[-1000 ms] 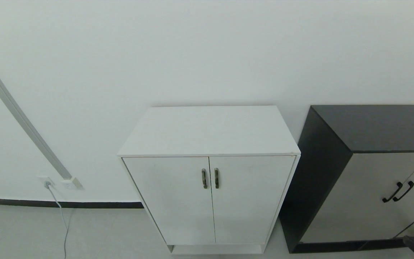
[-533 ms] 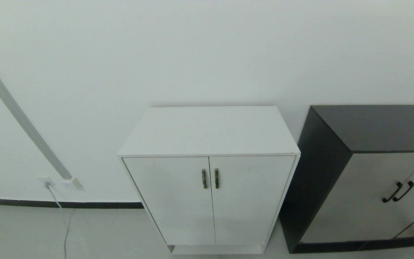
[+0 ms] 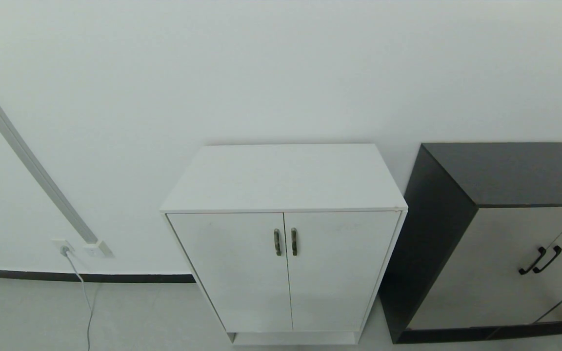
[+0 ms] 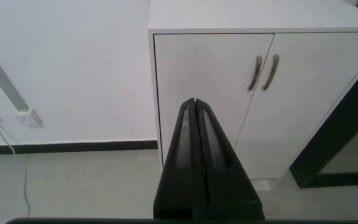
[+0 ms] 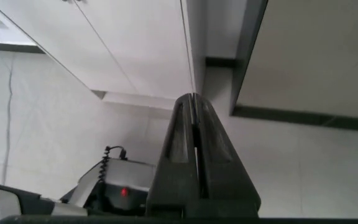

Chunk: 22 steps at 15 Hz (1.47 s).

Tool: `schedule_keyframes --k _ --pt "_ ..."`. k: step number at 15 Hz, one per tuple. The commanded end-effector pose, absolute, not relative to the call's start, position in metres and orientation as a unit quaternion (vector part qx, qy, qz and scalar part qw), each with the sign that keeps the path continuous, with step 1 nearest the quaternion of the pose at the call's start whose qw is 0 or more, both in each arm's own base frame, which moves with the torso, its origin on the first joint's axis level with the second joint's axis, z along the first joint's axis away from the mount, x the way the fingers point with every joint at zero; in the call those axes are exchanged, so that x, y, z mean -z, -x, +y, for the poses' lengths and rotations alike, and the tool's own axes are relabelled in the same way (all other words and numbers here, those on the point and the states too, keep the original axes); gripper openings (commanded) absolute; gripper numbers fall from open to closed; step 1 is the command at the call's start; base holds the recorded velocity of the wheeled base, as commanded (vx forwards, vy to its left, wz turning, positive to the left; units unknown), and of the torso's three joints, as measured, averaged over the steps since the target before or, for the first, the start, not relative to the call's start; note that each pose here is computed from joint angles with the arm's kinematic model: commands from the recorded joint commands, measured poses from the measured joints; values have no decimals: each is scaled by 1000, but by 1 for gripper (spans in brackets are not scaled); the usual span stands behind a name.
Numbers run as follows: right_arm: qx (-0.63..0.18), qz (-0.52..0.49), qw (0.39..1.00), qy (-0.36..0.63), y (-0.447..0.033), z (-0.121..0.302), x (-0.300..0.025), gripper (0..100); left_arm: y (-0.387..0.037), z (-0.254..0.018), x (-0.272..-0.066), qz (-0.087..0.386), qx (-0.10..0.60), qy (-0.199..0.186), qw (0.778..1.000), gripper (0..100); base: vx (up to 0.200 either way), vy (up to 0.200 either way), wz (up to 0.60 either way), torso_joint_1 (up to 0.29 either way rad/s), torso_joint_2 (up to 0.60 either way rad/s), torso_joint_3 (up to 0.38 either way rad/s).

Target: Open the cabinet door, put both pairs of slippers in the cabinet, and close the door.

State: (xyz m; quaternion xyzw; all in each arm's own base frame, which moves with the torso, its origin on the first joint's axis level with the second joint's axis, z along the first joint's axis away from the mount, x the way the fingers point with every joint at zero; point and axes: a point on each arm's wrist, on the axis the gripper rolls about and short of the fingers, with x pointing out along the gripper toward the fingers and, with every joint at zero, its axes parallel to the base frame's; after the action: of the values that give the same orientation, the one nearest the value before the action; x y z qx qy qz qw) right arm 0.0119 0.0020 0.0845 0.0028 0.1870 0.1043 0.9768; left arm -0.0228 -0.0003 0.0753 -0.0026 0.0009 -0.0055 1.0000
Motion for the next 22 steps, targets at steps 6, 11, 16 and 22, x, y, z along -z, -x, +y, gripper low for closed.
schedule_keyframes --k 6,11,16,22 --pt "-61 102 992 42 6 -2 -80 0 23 0 -75 2 5 3 1000 0 0 0 0 0 0 0" --pt "26 56 998 -5 15 0 -77 0 23 0 -75 2 2 4 1000 0 0 0 0 0 0 0" --pt "16 2 1000 -8 23 -1 -75 0 23 0 -76 1 2 5 1000 0 0 0 0 0 0 0" --pt "59 -5 997 -42 23 -3 -76 0 23 0 -76 1 3 0 1000 0 0 0 0 0 0 0"
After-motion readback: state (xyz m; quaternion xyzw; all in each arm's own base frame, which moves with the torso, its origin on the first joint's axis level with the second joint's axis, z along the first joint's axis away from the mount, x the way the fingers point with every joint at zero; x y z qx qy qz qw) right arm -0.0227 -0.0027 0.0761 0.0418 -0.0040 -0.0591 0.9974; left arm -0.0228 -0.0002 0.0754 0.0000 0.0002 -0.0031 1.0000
